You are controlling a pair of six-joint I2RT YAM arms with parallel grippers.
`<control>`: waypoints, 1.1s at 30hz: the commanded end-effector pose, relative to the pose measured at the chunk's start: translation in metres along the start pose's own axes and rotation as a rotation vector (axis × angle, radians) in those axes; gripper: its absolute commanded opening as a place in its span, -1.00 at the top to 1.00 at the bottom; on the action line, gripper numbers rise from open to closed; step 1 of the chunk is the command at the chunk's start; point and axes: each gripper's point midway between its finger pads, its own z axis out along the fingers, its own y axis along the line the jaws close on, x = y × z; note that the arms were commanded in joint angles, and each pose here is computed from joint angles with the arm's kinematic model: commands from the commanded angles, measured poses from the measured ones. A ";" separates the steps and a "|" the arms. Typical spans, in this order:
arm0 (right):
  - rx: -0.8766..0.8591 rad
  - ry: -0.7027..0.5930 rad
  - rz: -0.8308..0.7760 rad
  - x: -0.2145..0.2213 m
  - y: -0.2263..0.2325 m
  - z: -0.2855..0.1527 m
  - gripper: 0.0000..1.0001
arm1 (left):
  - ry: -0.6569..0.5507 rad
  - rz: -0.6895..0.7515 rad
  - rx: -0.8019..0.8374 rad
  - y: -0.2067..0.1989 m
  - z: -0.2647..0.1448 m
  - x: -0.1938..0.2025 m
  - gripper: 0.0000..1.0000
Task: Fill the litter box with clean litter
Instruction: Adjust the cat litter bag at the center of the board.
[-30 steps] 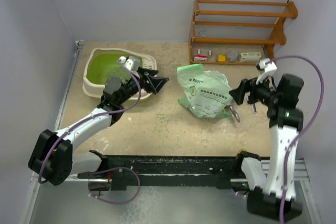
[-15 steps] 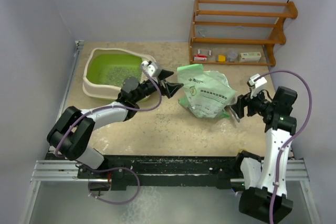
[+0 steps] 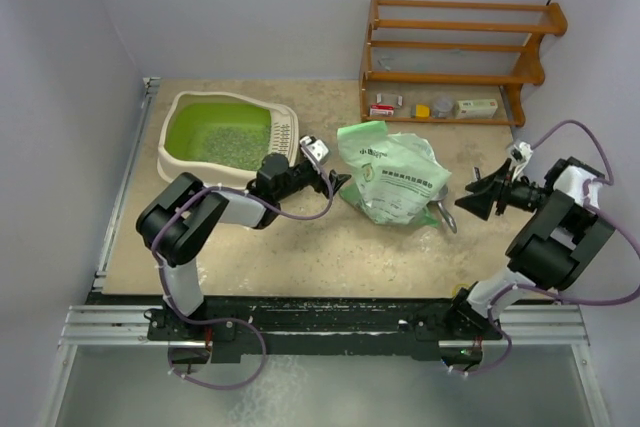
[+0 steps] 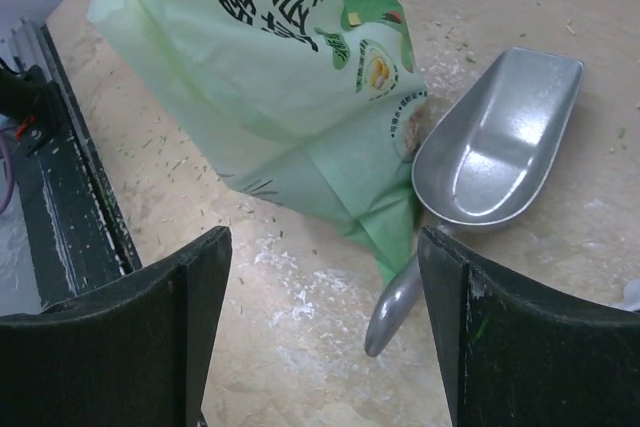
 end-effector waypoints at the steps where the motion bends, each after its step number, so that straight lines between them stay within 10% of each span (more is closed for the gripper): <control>1: -0.024 -0.100 -0.083 -0.023 0.023 0.001 -0.53 | -0.186 0.094 -0.063 0.021 -0.004 -0.043 -0.66; 33: -0.262 -0.082 -0.138 -0.055 0.035 0.066 -0.41 | -0.375 0.094 0.124 0.013 -0.018 -0.120 -0.70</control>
